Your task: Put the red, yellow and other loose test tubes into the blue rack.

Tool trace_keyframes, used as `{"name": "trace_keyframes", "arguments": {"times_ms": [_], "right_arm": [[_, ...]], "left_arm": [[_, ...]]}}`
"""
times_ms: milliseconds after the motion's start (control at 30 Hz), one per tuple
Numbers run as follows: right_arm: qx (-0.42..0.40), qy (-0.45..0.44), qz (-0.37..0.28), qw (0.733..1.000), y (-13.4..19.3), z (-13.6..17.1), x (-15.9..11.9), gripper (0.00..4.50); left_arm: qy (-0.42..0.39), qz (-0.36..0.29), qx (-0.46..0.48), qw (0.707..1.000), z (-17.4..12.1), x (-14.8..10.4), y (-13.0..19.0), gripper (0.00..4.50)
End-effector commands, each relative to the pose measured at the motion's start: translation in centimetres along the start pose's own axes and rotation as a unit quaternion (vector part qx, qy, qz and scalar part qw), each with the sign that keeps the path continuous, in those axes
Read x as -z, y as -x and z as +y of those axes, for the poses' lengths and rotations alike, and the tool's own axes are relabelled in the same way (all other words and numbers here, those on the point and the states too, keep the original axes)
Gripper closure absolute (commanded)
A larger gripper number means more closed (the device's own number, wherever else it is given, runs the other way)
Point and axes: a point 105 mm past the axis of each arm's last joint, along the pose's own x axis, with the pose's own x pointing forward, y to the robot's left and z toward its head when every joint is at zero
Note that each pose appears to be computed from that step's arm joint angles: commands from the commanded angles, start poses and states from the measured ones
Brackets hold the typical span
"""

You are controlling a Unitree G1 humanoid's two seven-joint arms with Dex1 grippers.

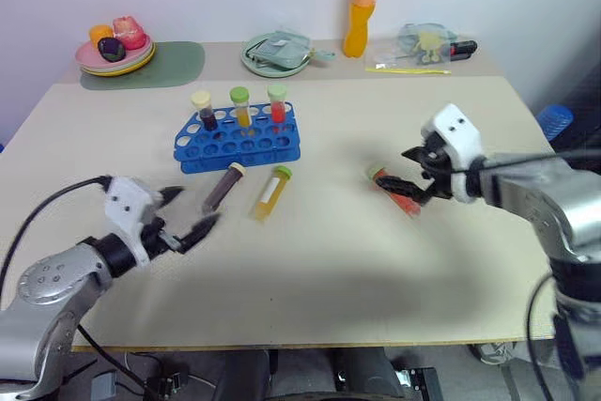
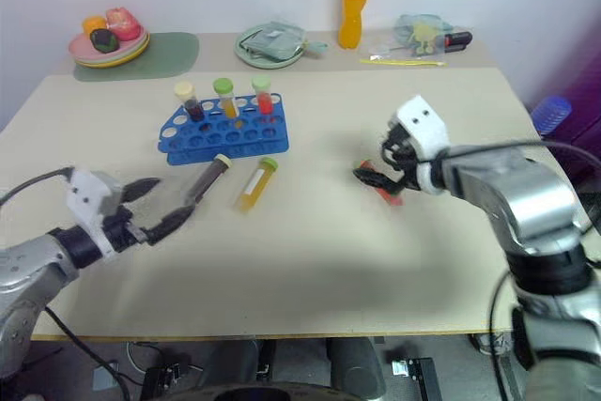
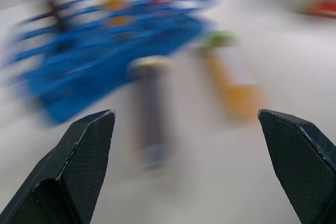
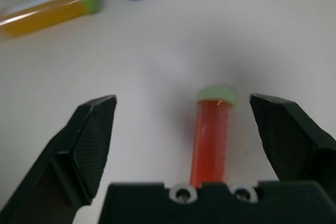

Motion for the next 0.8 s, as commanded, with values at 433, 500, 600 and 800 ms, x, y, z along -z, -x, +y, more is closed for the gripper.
{"name": "trace_keyframes", "arguments": {"times_ms": [433, 500, 600, 800], "right_arm": [[0.076, -0.025, 0.128, 0.989, -2.7, -0.5, -0.1, 0.02], [0.078, -0.041, 0.136, 0.987, -3.1, -0.7, 0.1, 0.02], [0.077, -0.053, 0.147, 0.985, -3.5, -0.9, 0.3, 0.02], [0.081, -0.05, 0.167, 0.981, -3.9, -1.1, 0.6, 0.02]], "left_arm": [[-0.042, -0.028, 0.114, 0.992, -5.9, -0.9, -2.5, 0.02], [-0.041, -0.03, 0.116, 0.992, -6.1, -1.1, -2.5, 0.02], [-0.04, -0.034, 0.122, 0.991, -6.3, -1.2, -2.5, 0.02], [-0.041, -0.036, 0.127, 0.99, -6.3, -1.2, -2.4, 0.02]]}}
